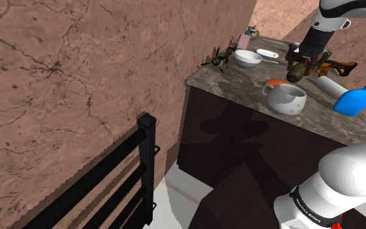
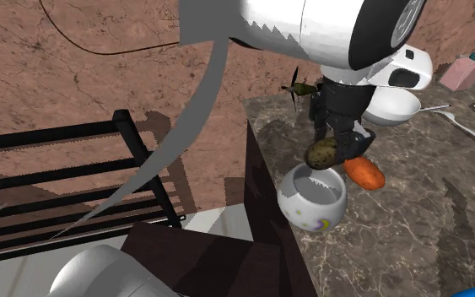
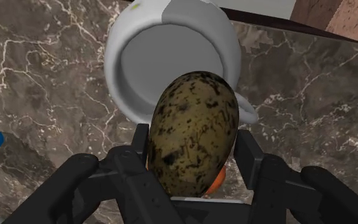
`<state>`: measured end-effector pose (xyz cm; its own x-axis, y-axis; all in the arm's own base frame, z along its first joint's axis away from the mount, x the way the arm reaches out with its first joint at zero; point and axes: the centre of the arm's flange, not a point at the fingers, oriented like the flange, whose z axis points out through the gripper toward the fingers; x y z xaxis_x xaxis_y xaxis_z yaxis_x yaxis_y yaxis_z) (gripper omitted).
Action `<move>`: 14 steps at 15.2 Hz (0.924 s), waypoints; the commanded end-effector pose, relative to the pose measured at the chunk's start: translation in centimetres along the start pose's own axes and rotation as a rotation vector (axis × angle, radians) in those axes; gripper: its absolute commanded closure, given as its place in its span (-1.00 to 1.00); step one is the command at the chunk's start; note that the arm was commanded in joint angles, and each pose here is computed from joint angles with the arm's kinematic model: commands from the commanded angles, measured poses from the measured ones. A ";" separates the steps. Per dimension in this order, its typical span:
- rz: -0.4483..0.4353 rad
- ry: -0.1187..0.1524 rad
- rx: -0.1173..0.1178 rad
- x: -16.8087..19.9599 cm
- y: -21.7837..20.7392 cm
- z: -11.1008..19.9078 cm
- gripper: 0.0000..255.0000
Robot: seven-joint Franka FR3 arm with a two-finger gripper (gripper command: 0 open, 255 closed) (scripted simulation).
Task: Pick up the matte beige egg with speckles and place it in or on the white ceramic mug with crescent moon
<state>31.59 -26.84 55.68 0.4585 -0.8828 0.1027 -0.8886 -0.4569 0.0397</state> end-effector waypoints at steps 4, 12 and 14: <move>0.000 0.000 0.000 -0.3 0.0 2.7 1.00; 0.000 0.000 0.000 -0.6 -0.1 5.5 1.00; 0.000 0.000 0.000 -0.6 -0.1 5.5 1.00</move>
<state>31.43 -26.88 50.34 0.4572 -0.8828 0.1081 -0.8892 -0.4560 0.0371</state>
